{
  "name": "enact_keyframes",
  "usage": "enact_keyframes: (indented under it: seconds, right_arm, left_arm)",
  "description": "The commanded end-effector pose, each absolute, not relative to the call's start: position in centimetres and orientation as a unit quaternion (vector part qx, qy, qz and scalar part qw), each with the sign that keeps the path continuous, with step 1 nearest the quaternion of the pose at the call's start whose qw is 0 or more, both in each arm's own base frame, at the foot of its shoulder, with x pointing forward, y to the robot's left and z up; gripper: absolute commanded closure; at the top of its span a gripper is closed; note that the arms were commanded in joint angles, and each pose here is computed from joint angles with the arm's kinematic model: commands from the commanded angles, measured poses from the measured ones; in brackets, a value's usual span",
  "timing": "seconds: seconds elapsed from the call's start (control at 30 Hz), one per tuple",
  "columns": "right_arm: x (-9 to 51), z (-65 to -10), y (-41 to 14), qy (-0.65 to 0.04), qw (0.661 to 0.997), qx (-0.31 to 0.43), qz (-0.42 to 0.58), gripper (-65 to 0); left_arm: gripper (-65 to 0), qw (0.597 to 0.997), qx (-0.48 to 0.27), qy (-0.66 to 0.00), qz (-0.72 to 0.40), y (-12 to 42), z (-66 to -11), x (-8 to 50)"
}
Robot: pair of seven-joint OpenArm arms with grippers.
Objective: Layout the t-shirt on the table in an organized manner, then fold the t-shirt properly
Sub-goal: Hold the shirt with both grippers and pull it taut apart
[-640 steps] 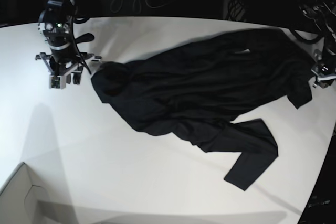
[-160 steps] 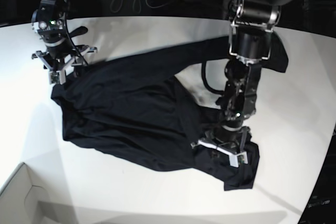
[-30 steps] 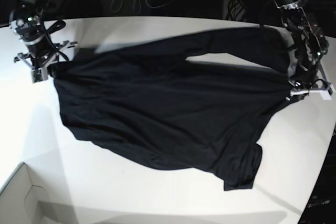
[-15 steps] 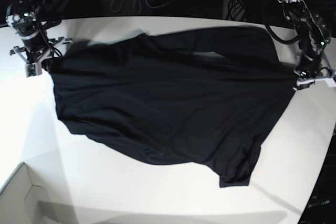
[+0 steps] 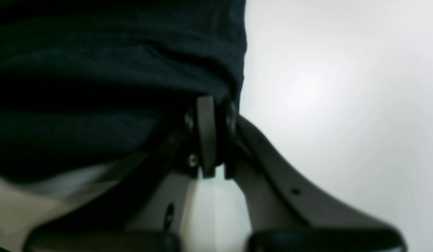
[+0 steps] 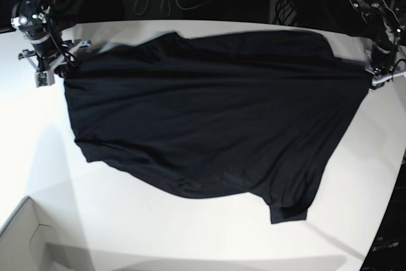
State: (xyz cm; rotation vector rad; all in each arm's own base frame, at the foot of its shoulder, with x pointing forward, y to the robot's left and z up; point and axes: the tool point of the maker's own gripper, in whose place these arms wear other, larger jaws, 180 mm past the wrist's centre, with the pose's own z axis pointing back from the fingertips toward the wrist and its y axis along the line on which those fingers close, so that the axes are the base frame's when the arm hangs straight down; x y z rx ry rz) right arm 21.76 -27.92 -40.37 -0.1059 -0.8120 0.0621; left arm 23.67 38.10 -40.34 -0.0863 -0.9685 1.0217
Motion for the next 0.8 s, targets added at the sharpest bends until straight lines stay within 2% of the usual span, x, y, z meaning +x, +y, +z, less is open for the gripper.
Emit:
enact_keyframes:
  seconds: [0.0, 0.13, 0.27, 0.57, 0.77]
  right_arm:
    - [22.3, -39.1, -29.1, -0.411, 0.908, -0.072, 0.031, 0.0]
    - [22.6, -38.3, -29.0, -0.431, 0.901, -0.055, 0.012, 0.0]
    - [21.8, -37.5, -31.4, -0.448, 0.891, -0.061, -0.034, 0.0]
    - [20.5, -38.5, -30.5, -0.435, 0.898, -0.050, -0.042, 0.0]
    - [20.5, -38.8, -29.0, -0.432, 0.901, -0.023, -0.006, 0.0]
  left_arm:
    - [-0.1, 0.746, -0.016, -0.481, 0.460, 40.0, -38.1, 24.1]
    - [-0.1, 0.749, -0.014, -0.476, 0.462, 39.9, -38.5, 23.6]
    - [-0.1, 0.750, -0.014, -0.472, 0.463, 39.8, -38.8, 23.4]
    - [-0.1, 0.753, -0.014, -0.466, 0.465, 39.6, -39.2, 23.0]
    - [-0.1, 0.754, -0.014, -0.464, 0.465, 39.6, -39.3, 22.9]
